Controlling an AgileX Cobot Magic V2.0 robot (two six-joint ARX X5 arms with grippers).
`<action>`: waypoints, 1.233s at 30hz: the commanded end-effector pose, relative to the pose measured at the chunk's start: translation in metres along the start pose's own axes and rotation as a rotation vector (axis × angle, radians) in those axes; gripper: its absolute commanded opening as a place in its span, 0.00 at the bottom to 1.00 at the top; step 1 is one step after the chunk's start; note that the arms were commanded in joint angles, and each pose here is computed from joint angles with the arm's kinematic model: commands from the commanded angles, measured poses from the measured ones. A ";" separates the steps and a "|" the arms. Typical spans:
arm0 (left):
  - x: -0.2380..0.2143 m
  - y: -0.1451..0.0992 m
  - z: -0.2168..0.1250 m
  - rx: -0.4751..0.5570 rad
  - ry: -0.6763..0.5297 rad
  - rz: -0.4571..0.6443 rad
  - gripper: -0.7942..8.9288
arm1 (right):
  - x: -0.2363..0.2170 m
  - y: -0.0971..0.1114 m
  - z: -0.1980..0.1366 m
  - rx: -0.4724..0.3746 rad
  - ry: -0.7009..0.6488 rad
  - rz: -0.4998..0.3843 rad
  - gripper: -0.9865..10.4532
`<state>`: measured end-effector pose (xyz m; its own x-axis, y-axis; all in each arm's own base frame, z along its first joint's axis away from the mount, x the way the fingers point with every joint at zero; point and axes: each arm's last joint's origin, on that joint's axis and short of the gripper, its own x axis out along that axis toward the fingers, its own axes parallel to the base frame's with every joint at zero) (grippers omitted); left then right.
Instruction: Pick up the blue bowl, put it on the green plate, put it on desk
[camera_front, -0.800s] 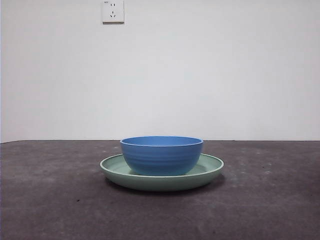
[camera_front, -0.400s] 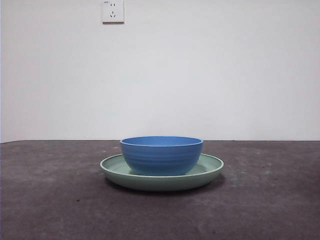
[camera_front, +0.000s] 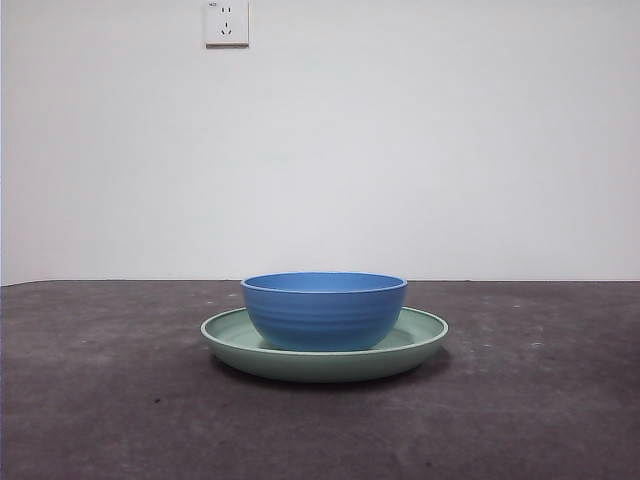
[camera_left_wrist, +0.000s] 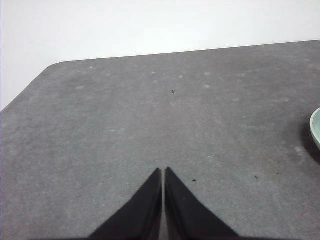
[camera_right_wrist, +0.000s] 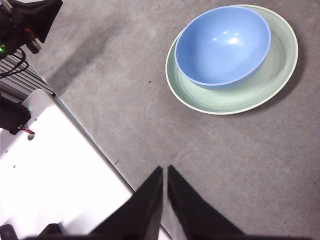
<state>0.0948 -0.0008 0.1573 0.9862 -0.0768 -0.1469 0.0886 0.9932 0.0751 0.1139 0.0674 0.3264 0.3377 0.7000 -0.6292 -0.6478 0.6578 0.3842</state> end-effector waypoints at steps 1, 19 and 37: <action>0.002 0.000 -0.007 -0.008 0.027 0.003 0.09 | -0.002 0.002 0.004 -0.025 -0.016 0.006 0.09; 0.002 0.000 -0.007 -0.008 0.027 0.003 0.09 | -0.002 0.002 0.004 -0.026 -0.016 0.006 0.09; 0.002 0.000 -0.007 -0.008 0.027 0.003 0.09 | -0.054 -0.008 -0.023 -0.209 -0.598 -0.404 0.09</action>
<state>0.0948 -0.0008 0.1573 0.9862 -0.0768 -0.1466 0.0885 0.9933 0.0747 0.0821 0.0183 0.3447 0.8428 0.4962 -0.2086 -0.4975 0.8660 0.0499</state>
